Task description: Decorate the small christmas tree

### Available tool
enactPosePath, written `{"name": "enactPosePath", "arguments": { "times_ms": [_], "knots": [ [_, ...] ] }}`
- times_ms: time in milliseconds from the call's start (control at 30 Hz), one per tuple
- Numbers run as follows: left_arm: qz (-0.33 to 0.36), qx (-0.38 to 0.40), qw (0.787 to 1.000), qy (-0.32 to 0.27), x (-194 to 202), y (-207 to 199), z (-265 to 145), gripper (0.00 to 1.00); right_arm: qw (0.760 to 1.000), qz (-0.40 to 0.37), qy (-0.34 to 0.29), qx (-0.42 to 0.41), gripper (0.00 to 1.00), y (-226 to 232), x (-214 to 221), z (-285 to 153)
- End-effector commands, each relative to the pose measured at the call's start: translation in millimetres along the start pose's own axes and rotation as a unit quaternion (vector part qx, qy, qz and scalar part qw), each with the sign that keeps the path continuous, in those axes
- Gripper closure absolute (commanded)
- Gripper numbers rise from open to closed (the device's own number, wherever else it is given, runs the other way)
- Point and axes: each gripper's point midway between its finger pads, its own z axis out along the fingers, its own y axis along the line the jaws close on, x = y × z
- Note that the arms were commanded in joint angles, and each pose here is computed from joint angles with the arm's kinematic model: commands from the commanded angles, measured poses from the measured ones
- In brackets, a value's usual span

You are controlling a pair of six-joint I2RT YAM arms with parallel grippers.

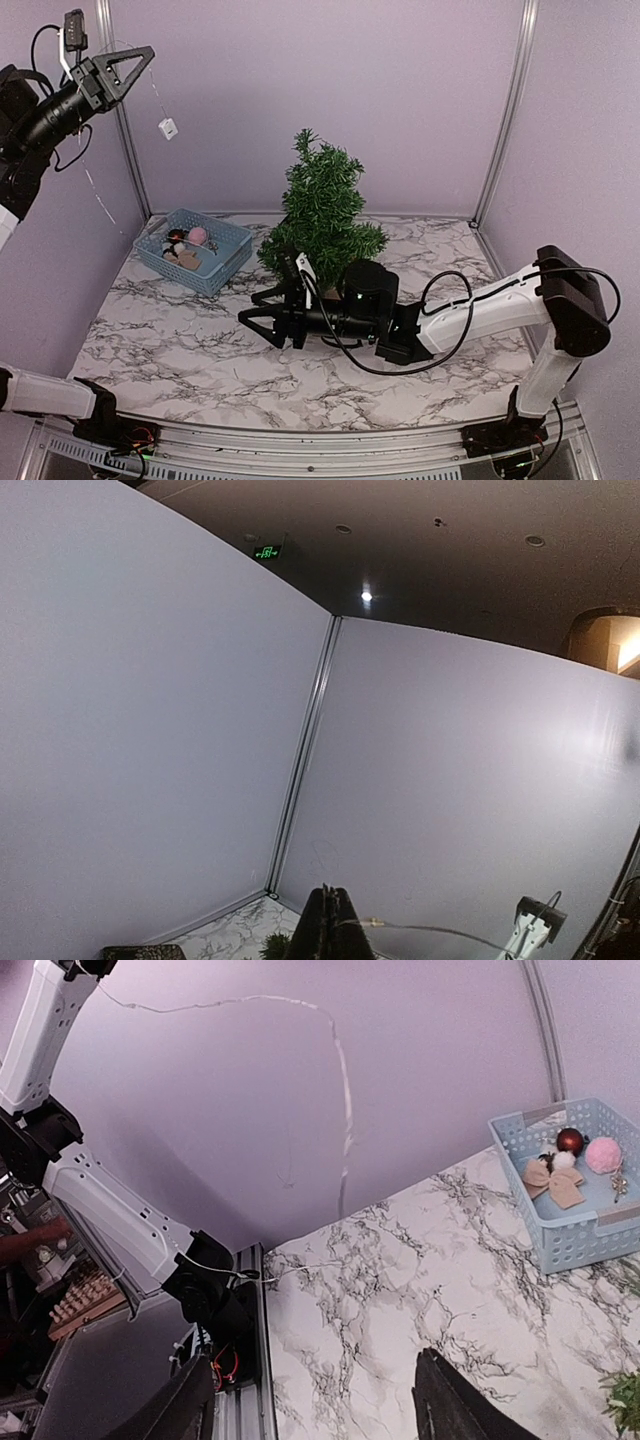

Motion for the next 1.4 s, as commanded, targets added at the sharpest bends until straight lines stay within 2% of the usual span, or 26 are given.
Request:
{"name": "enactPosePath", "arguments": {
  "times_ms": [0,67,167,600,833,1100,1367],
  "knots": [
    [0.007,0.022,1.000,-0.010,-3,-8,3,1.00,0.997,-0.009,-0.066,-0.038,0.31,17,-29,14],
    [0.006,0.024,1.000,-0.009,-2,-8,4,1.00,0.997,-0.013,-0.073,-0.037,0.25,14,-29,20],
    [0.006,0.025,1.000,-0.008,0,-8,6,1.00,0.996,-0.015,-0.082,-0.029,0.24,10,-33,27],
    [0.012,0.030,0.999,-0.010,-1,-13,6,1.00,0.993,0.025,-0.112,-0.010,0.32,-12,-22,52],
    [0.014,0.026,1.000,-0.011,0,-12,4,1.00,0.992,0.011,-0.120,-0.048,0.34,2,-21,58],
    [0.010,0.025,1.000,-0.006,6,-8,6,1.00,0.988,-0.013,-0.127,-0.092,0.27,18,-17,61],
    [0.010,0.024,1.000,-0.005,7,-6,7,1.00,0.980,-0.013,-0.149,-0.128,0.30,26,-19,64]
  ]
}}
